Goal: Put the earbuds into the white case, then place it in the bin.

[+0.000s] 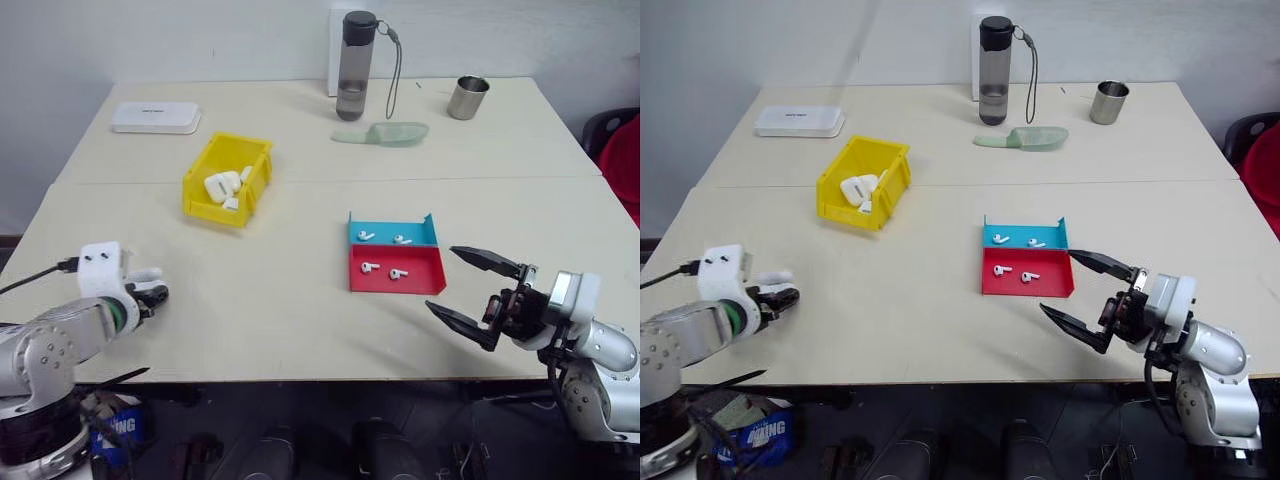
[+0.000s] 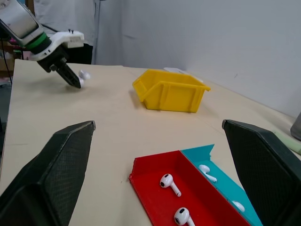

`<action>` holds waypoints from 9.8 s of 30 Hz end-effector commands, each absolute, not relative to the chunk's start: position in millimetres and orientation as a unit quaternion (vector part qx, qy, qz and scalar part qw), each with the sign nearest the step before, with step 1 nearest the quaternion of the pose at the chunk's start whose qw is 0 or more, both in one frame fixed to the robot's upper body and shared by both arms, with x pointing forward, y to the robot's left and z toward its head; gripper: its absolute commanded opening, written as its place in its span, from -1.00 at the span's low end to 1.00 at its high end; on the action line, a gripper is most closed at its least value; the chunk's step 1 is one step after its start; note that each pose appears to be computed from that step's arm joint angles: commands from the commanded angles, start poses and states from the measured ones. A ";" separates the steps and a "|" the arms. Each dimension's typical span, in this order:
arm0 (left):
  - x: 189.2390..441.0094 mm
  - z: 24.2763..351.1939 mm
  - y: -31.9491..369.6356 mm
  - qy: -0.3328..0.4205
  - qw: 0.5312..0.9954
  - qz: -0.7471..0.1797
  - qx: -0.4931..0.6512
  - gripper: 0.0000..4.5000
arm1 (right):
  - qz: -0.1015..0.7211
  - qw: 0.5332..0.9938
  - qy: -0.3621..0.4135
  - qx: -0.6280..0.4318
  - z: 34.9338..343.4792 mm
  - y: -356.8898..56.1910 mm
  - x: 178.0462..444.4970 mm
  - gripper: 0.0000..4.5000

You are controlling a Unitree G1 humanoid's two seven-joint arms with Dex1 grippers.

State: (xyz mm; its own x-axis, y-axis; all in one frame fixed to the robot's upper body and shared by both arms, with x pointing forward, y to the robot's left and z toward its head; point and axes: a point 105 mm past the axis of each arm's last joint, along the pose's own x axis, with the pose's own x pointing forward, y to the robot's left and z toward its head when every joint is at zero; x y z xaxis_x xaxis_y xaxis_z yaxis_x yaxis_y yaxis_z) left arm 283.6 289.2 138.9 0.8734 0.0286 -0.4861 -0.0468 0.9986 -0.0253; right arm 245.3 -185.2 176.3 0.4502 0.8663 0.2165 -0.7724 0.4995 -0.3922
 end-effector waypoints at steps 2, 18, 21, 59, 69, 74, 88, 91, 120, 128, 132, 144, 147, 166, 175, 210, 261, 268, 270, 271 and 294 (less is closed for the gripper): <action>268.9 198.8 230.2 0.060 0.957 -0.279 0.053 0.23 | 0.454 0.853 -0.206 -0.152 189.3 -205.4 243.0 1.00; 231.9 197.3 110.0 -0.187 0.731 -0.652 -0.078 0.23 | 0.331 0.910 -0.077 -0.239 149.9 -282.2 198.4 1.00; 234.8 178.4 95.9 -0.189 0.712 -0.674 -0.065 0.23 | 0.282 0.928 -0.009 -0.243 125.8 -308.9 186.6 1.00; 210.9 161.9 93.6 -0.218 0.735 -0.639 -0.059 0.23 | 0.486 0.746 0.216 -0.400 166.8 -144.0 334.0 -0.07; 205.7 160.7 92.3 -0.214 0.736 -0.640 -0.060 0.23 | 0.486 0.727 0.236 -0.424 162.8 -147.0 345.9 -0.07; 206.0 160.9 92.2 -0.215 0.736 -0.639 -0.060 0.23 | 0.489 0.721 0.244 -0.426 159.9 -146.0 348.8 -0.07; 205.7 159.0 97.1 -0.209 0.742 -0.634 -0.059 0.23 | 0.499 0.707 0.256 -0.430 152.0 -141.0 351.2 -0.07; 205.5 158.5 98.0 -0.208 0.744 -0.633 -0.058 0.23 | 0.499 0.706 0.258 -0.431 150.7 -141.9 352.1 -0.07; 230.0 200.2 103.0 -0.277 0.694 -0.652 -0.125 0.23 | 0.667 0.716 -0.128 -0.161 258.1 -116.7 272.0 -0.80; 238.5 218.3 91.4 -0.276 0.659 -0.684 -0.145 0.23 | 0.658 0.687 -0.305 0.051 306.3 -68.7 232.6 -0.80; 237.8 225.1 84.5 -0.281 0.648 -0.690 -0.156 0.23 | 0.660 0.677 -0.321 0.067 307.3 -53.3 230.7 -0.80; 234.9 239.8 74.7 -0.294 0.634 -0.694 -0.171 0.23 | 0.689 0.647 -0.314 0.084 296.5 -35.9 229.4 -0.80; 233.2 240.4 73.4 -0.295 0.633 -0.695 -0.172 0.23 | 0.690 0.647 -0.312 0.086 293.1 -34.9 230.3 -0.80; 230.9 247.0 74.0 -0.309 0.641 -0.681 -0.174 0.23 | 0.677 0.674 -0.288 0.068 262.7 -42.9 245.4 -0.80; 233.4 246.7 75.2 -0.311 0.646 -0.675 -0.174 0.23 | 0.676 0.677 -0.289 0.045 252.3 -55.0 241.9 -0.80; 234.3 247.3 63.4 -0.354 0.632 -0.660 -0.198 0.23 | 0.712 0.635 -0.291 0.066 298.1 -33.6 238.2 -0.80; 240.2 243.3 76.0 -0.352 0.654 -0.641 -0.193 0.23 | 0.660 0.718 -0.219 -0.032 291.4 -82.8 250.9 -0.01; 239.7 244.5 74.4 -0.351 0.651 -0.646 -0.190 0.23 | 0.677 0.691 -0.253 -0.001 295.4 -69.4 249.4 -0.98; 238.9 244.7 73.6 -0.350 0.650 -0.647 -0.190 0.23 | 0.680 0.686 -0.257 0.003 295.1 -66.0 250.1 -0.98; 238.6 244.7 73.3 -0.350 0.650 -0.648 -0.190 0.23 | 0.682 0.685 -0.258 0.004 294.9 -64.9 250.3 -0.98; 231.4 234.8 86.0 -0.339 0.661 -0.647 -0.172 0.23 | 0.585 0.800 -0.119 -0.067 230.5 -152.3 263.1 -0.58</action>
State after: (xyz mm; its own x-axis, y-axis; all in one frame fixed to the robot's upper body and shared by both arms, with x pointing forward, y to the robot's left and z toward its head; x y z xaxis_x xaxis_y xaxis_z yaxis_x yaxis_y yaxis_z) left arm 241.2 84.9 229.0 -0.0144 -0.7464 0.6653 0.9773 0.1301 0.1670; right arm 268.8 -138.9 223.8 0.2756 0.9529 0.1267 -0.9428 0.2937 -0.1578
